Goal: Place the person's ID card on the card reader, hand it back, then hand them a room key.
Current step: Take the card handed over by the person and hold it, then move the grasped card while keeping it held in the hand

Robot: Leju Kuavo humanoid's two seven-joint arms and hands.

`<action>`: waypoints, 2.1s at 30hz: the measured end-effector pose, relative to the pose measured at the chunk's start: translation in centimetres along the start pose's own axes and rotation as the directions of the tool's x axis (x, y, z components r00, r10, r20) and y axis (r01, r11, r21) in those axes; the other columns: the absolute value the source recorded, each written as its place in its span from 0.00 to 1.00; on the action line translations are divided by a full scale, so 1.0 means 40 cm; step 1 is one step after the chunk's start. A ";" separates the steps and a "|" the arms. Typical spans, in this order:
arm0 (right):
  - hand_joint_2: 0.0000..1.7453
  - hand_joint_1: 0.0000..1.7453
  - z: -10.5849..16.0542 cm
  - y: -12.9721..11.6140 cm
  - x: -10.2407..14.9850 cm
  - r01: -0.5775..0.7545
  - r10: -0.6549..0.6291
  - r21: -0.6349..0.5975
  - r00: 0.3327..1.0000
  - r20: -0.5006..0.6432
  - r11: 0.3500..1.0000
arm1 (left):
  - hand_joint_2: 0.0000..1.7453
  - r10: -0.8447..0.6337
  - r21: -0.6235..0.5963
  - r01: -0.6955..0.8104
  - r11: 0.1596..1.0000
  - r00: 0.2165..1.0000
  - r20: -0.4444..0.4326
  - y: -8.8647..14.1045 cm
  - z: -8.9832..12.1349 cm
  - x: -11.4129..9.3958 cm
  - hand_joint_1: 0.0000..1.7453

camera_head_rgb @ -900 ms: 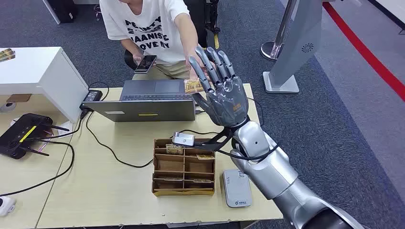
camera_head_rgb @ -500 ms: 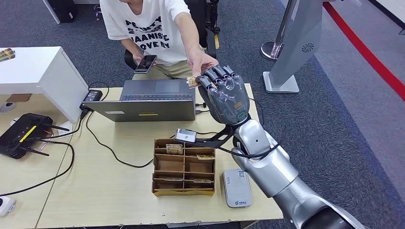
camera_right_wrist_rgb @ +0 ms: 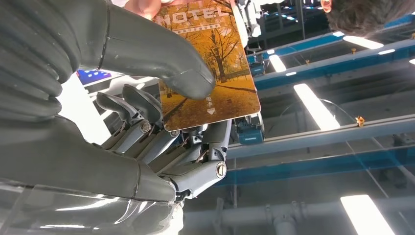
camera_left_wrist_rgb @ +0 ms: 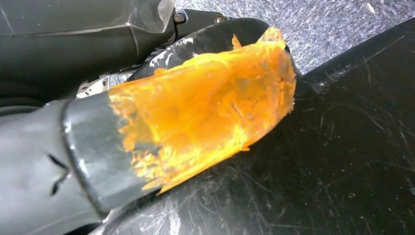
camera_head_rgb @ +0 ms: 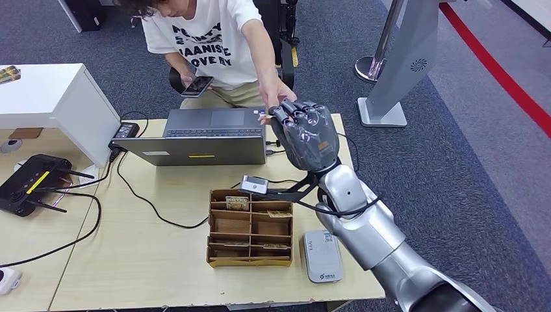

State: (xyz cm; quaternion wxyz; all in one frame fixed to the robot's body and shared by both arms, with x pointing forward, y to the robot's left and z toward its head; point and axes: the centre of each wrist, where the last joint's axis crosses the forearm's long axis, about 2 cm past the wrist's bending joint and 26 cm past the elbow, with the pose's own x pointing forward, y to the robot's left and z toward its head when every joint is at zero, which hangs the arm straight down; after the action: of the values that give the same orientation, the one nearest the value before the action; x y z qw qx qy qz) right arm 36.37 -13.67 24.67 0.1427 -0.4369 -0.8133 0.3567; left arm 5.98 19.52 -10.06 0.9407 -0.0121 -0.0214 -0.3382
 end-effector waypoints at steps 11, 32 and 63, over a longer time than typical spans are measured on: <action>1.00 1.00 0.042 -0.012 0.058 0.551 -0.541 -0.006 0.818 -0.197 0.834 | 0.00 0.048 0.004 -0.048 0.999 0.999 0.001 -0.002 0.000 -0.001 0.00; 1.00 1.00 0.366 -0.119 0.079 0.964 -0.950 -0.257 -0.014 -0.312 0.071 | 0.00 0.196 0.029 -0.196 0.980 0.981 0.006 -0.017 -0.002 -0.016 0.00; 1.00 1.00 0.616 -0.084 0.059 0.989 -0.724 -0.021 0.093 -0.683 0.147 | 0.00 0.207 0.039 -0.206 0.978 0.978 -0.004 -0.025 -0.002 -0.020 0.00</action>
State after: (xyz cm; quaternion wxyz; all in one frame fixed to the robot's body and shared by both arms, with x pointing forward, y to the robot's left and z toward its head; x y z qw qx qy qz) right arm 19.56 -24.19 9.49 0.6508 0.1213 -0.7140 0.2279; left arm 4.74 19.24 -10.16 0.9709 0.0053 -0.0229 -0.2383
